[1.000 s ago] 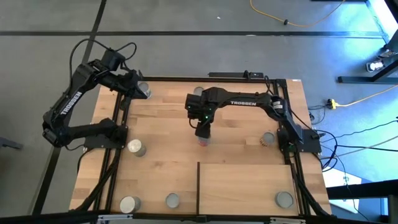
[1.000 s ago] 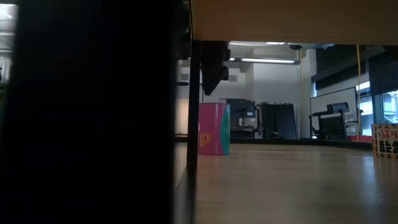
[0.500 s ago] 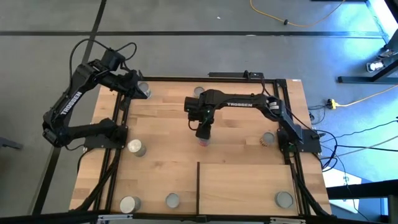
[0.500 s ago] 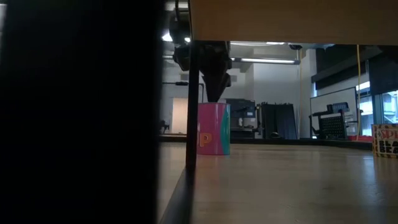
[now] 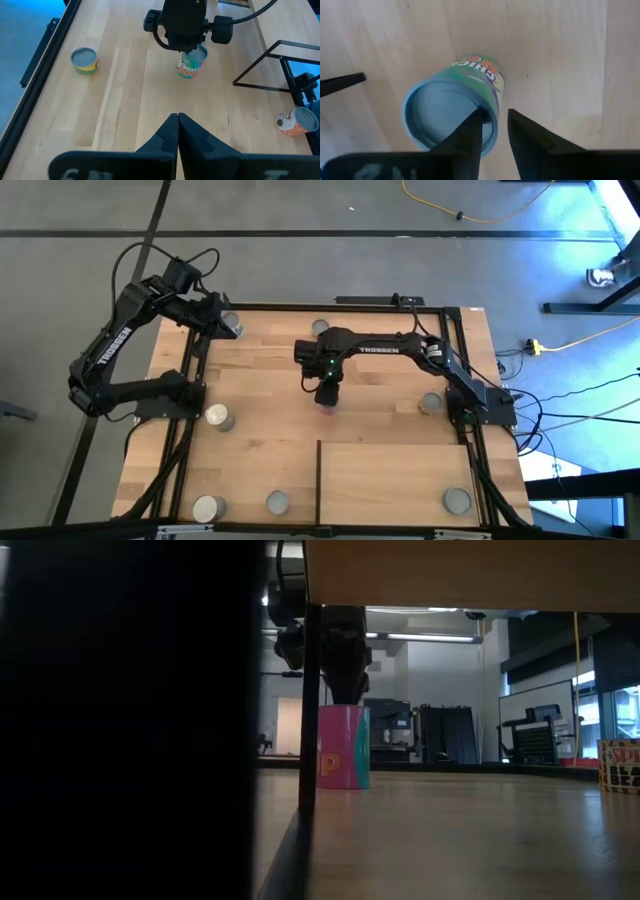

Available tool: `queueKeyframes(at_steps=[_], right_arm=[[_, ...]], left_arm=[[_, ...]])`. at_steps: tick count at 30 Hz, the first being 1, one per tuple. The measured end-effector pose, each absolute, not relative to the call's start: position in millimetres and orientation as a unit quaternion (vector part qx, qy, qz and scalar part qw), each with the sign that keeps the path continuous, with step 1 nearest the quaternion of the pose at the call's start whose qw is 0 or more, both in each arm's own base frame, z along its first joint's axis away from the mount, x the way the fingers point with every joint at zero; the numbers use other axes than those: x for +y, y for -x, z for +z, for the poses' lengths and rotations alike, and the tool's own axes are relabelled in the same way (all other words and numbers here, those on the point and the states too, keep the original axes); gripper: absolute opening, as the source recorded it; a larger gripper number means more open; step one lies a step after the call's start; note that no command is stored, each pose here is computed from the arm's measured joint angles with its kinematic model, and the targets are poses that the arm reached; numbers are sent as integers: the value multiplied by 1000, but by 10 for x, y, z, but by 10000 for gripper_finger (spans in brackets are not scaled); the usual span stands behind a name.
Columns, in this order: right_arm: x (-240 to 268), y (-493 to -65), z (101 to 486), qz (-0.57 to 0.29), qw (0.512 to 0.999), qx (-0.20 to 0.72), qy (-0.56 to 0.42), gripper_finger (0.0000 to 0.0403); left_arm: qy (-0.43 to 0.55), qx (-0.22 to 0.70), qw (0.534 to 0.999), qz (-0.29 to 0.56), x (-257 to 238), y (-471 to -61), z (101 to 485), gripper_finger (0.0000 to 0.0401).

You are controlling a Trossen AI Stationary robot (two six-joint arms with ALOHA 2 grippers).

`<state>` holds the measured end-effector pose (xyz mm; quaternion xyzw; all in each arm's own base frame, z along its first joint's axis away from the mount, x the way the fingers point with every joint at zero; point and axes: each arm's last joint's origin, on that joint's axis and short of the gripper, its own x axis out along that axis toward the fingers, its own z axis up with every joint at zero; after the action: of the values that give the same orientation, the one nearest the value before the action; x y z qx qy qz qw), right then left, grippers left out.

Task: Pick and place cans onto a shelf
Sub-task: Put the canned chicken soup on the shelf

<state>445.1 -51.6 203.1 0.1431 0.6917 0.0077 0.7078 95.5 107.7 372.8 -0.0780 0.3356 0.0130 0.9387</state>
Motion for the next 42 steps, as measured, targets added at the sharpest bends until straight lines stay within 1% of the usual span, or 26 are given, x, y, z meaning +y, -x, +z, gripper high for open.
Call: queueKeyframes(at_steps=[2, 6, 7, 11, 19, 27, 30, 33, 36, 42], right_arm=[[-515, -4457, 2029, 11, 710, 690, -141, 76], [-516, -4465, 2033, 15, 715, 686, -131, 21], [-518, -4464, 2031, 14, 715, 687, -129, 14], [-513, -4467, 2023, 2, 716, 688, -115, 10], [-451, -4423, 2179, 3, 717, 690, -94, 6], [-343, -4343, 2663, -8, 715, 696, -63, 6], [-335, -4321, 2879, -12, 728, 683, -57, 6], [-309, -4297, 3059, -12, 755, 653, -54, 6], [-257, -4190, 3207, -20, 757, 650, -66, 6], [-122, -4024, 3507, -29, 780, 619, -84, 6]], left_arm=[[78, 336, 939, 13, 1077, -954, 3728, 0], [78, 336, 939, 13, 1077, -955, 3728, 0], [78, 336, 939, 13, 1077, -955, 3728, 0], [78, 336, 939, 13, 1077, -955, 3728, 0], [78, 335, 939, 13, 1077, -954, 3728, 0], [78, 335, 939, 13, 1077, -954, 3728, 0], [78, 335, 939, 13, 1078, -954, 3728, 0], [78, 335, 939, 13, 1077, -955, 3728, 0], [78, 335, 939, 13, 1077, -955, 3728, 0], [76, 333, 940, 13, 1082, -958, 3732, 0]])
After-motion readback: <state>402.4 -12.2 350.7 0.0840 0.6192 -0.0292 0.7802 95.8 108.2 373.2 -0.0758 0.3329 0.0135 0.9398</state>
